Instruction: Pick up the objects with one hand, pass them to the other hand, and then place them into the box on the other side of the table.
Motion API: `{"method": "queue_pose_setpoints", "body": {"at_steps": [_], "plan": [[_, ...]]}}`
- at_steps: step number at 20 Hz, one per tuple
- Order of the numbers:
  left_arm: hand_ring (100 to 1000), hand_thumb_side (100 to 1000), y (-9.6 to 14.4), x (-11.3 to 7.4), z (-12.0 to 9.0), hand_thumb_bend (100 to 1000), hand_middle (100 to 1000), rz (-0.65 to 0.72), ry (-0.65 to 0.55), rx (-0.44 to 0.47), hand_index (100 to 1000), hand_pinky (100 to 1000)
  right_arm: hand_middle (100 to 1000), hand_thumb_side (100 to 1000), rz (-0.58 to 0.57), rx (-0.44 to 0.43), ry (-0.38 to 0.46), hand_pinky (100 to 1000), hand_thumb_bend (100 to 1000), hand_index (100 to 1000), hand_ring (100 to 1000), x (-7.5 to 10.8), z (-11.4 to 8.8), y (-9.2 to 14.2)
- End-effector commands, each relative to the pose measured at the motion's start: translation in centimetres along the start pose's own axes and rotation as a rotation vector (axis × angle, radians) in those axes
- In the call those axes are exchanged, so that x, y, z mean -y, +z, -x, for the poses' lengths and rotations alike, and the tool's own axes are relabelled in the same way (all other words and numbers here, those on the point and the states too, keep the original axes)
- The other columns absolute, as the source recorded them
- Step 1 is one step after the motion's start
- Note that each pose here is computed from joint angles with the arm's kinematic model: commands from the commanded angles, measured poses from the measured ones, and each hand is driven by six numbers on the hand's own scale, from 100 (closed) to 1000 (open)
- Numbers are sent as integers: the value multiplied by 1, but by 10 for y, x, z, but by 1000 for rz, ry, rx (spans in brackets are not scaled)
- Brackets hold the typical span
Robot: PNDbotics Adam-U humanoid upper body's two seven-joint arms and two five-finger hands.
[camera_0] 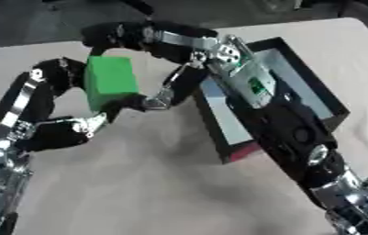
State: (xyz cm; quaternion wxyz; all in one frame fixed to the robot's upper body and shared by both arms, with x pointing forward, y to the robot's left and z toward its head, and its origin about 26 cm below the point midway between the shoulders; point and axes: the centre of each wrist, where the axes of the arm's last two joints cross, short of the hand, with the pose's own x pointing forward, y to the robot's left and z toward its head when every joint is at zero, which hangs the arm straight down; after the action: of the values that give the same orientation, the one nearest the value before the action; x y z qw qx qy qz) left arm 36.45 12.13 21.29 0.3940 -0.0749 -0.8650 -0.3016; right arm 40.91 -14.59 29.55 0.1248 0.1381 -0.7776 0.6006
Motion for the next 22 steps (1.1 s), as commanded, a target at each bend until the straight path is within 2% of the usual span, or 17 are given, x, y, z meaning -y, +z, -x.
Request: {"method": "queue_pose_setpoints", "body": {"at_steps": [1,2,3,4,10,14,16,17,22], "plan": [[475,133,-3,-3,-7,100,460,1,-9,27,570,706,762,100,-40,33,58,1000,277,1000,1000,11,-7,0],[484,138,-3,-2,-7,100,464,9,-6,29,575,708,681,100,-29,31,45,1000,210,1000,1000,10,-5,1],[484,138,-4,-1,-7,100,464,17,-3,30,575,708,681,100,-20,31,31,1000,210,1000,1000,10,-5,0],[487,142,-4,0,-8,100,466,25,-1,33,577,709,639,100,-11,31,19,1000,172,1000,1000,10,-5,0],[491,146,-5,1,-9,100,474,52,22,58,586,711,553,100,22,28,-23,967,123,1000,1000,10,-6,0],[492,149,-5,1,-10,100,475,48,35,69,588,711,520,100,31,32,-33,951,113,967,1000,10,-8,-1],[495,144,-5,2,-10,100,477,45,42,75,589,712,505,100,32,35,-34,948,117,939,1000,10,-8,-1],[497,111,-5,2,-10,100,478,46,46,79,590,713,493,100,33,36,-36,946,107,913,1000,10,-8,-1],[511,100,-6,3,-12,100,488,59,63,105,606,722,456,100,49,38,-50,932,113,803,1000,11,-8,-1]]}}
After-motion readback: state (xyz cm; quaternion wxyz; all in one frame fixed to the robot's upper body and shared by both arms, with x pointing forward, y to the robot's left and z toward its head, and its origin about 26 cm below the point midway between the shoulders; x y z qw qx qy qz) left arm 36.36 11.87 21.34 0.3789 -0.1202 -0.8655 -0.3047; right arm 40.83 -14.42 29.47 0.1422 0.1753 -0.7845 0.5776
